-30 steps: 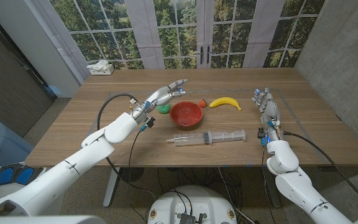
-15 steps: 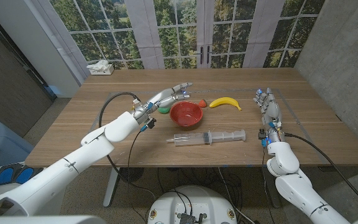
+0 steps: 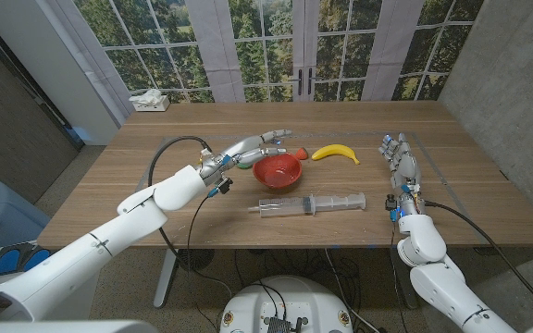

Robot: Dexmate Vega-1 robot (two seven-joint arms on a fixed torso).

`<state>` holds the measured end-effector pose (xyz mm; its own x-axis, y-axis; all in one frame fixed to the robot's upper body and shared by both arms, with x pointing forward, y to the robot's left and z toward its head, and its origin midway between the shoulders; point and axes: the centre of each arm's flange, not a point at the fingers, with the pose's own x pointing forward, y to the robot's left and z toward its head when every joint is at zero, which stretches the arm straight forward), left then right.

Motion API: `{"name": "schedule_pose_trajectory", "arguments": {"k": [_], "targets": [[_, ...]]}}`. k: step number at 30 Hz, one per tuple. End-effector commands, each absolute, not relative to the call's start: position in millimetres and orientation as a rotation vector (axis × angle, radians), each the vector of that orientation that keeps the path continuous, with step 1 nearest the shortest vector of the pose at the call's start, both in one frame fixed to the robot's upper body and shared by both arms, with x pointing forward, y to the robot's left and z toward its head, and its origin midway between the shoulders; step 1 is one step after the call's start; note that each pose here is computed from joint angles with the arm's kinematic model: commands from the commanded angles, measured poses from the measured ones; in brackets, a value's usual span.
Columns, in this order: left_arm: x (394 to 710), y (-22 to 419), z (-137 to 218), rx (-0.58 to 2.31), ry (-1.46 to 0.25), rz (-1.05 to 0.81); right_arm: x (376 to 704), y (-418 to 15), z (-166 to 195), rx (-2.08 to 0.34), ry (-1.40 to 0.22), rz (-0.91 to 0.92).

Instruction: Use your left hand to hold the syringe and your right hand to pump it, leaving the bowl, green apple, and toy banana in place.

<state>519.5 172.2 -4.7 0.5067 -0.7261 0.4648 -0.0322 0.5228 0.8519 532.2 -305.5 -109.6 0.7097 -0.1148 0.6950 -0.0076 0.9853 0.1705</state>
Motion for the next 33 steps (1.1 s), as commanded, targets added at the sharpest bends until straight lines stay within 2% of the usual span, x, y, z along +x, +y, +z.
{"name": "schedule_pose_trajectory", "arguments": {"k": [1, 33], "targets": [[507.6, 167.2, -7.1, 1.005, -0.969, -0.536, 523.9, -304.7, -114.2, 0.169, -0.793, -0.066], [498.5, 157.4, -16.8, 1.151, -0.906, -0.618, 505.4, -305.2, -126.4, 0.176, -0.813, -0.091]]}}
